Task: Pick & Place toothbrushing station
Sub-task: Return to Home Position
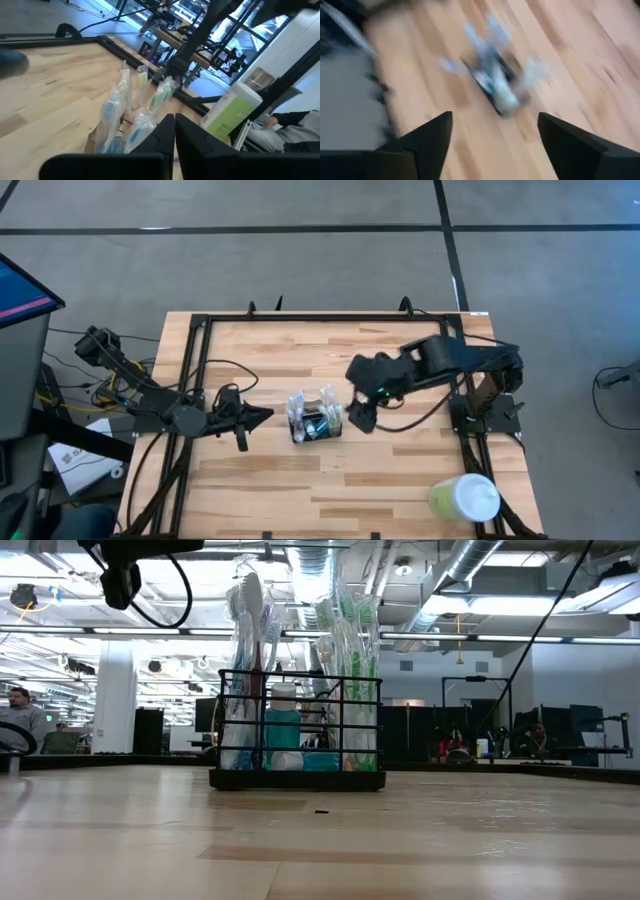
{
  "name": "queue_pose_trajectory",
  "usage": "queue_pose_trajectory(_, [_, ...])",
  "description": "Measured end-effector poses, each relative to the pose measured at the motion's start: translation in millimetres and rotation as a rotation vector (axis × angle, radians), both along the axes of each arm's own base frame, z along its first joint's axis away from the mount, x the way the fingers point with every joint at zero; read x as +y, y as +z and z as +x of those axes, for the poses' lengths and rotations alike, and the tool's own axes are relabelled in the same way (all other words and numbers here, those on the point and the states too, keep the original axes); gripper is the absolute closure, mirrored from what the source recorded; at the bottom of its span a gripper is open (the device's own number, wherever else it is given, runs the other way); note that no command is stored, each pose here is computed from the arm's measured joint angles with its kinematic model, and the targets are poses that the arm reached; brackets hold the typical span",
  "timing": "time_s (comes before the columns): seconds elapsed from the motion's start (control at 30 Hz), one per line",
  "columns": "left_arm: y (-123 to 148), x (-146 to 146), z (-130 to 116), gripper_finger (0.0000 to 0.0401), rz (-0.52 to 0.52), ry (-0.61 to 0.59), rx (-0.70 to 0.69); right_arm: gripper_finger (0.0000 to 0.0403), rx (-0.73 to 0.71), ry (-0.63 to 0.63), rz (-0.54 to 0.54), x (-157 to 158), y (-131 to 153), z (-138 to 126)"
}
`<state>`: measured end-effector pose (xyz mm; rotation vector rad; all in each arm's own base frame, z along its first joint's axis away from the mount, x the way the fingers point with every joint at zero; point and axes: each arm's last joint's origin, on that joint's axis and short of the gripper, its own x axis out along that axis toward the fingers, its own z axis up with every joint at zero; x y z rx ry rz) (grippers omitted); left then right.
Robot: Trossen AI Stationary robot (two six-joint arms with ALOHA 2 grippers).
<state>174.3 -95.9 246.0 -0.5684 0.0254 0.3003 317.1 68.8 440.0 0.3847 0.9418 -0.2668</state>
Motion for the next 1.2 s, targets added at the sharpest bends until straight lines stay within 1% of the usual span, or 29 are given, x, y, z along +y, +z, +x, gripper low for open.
queue_pose_trajectory(0.07, [0,0,0,0.0399,0.000,-0.004,0.001,0.0139,0.096,-0.016,-0.042,0,-19,2])
queue_pose_trajectory(0.13, [0,0,0,0.0400,0.000,-0.003,0.001,0.0178,0.167,-0.036,-0.112,1,-36,3])
queue_pose_trajectory(0.2, [0,0,0,0.0400,0.000,-0.001,0.000,0.0237,0.198,-0.041,-0.159,2,-46,0])
queue_pose_trajectory(0.3, [0,1,0,0.0401,0.000,0.005,0.000,0.0354,0.181,-0.029,-0.197,3,-54,-6])
queue_pose_trajectory(0.33, [0,2,1,0.0401,0.000,0.010,0.000,0.0378,0.166,-0.022,-0.206,3,-57,-7])
queue_pose_trajectory(0.37, [0,3,1,0.0401,0.000,0.015,0.000,0.0384,0.145,-0.016,-0.208,4,-61,-7])
queue_pose_trajectory(0.47, [0,6,3,0.0401,0.002,0.037,0.000,0.0384,0.068,0.004,-0.201,2,-65,-15])
queue_pose_trajectory(0.57, [0,11,6,0.0401,0.001,0.056,0.000,0.0399,-0.020,0.023,-0.187,-3,-69,-33])
queue_pose_trajectory(0.63, [0,14,8,0.0401,0.004,0.046,0.005,0.0398,-0.083,0.026,-0.169,-7,-74,-47])
queue_pose_trajectory(0.7, [0,18,11,0.0401,0.049,0.000,0.027,0.0401,-0.144,0.050,-0.160,-11,-79,-65])
queue_pose_trajectory(0.8, [0,24,15,0.0401,0.156,-0.066,0.065,0.0401,-0.204,0.091,-0.185,-19,-91,-89])
queue_pose_trajectory(0.87, [0,30,18,0.0401,0.211,-0.073,0.082,0.0402,-0.238,0.105,-0.189,-26,-101,-103])
queue_pose_trajectory(0.9, [0,33,19,0.0401,0.219,-0.065,0.085,0.0402,-0.256,0.112,-0.185,-30,-105,-110])
queue_pose_trajectory(0.97, [0,38,21,0.0401,0.216,-0.043,0.086,0.0402,-0.307,0.139,-0.171,-38,-115,-124])
queue_pose_trajectory(1.1, [0,45,23,0.0401,0.209,-0.005,0.083,0.0402,-0.459,0.214,-0.149,-51,-137,-141])
queue_pose_trajectory(1.2, [0,47,23,0.0401,0.208,0.007,0.083,0.0402,-0.558,0.211,-0.123,-59,-155,-151])
